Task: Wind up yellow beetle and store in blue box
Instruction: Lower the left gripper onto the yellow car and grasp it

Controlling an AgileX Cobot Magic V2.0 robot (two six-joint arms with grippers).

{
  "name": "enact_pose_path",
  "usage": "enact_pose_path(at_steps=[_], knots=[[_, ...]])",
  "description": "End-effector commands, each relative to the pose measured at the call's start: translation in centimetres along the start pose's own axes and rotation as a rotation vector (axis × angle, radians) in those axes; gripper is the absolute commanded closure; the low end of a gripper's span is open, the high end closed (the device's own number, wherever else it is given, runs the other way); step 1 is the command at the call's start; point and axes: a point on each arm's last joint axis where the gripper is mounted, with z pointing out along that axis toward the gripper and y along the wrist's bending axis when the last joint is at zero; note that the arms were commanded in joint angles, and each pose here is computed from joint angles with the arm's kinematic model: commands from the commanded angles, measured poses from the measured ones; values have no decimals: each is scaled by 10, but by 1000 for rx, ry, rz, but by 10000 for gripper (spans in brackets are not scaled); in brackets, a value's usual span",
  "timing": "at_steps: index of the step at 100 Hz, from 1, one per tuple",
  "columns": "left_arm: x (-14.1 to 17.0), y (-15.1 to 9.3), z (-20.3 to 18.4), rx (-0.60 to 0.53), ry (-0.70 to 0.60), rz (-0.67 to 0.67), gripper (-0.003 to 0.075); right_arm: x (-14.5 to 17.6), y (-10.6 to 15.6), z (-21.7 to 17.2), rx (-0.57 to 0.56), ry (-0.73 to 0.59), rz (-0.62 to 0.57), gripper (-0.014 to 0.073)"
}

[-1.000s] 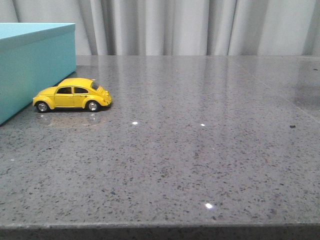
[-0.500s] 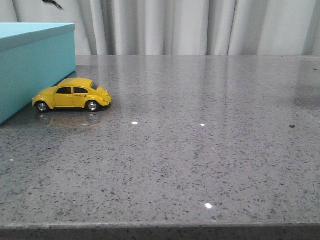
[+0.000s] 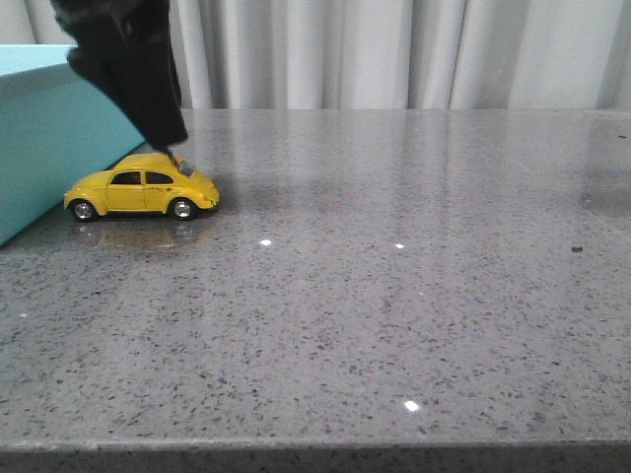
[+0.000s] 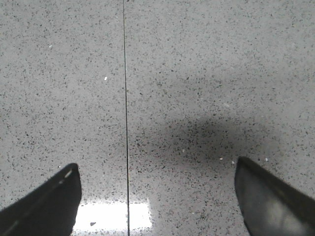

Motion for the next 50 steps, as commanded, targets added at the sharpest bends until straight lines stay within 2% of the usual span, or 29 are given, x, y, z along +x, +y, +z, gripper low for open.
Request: enact_pose_path(at_steps=[1,18,37,50], knots=[[-8,2,-15,-36,-54,5,256,-6,-1,-19,-15,-103,-9,-29],[-8,4,5,2,-18,1,256,-6,-1,-19,-15,-103,-9,-29],[-8,4,9,11,-6,2,263,-6,-1,-19,-15,-103,-9,-29],[-7,4,9,13,-2,3,332,-7,-1,-19,-15,-105,-9,-29]])
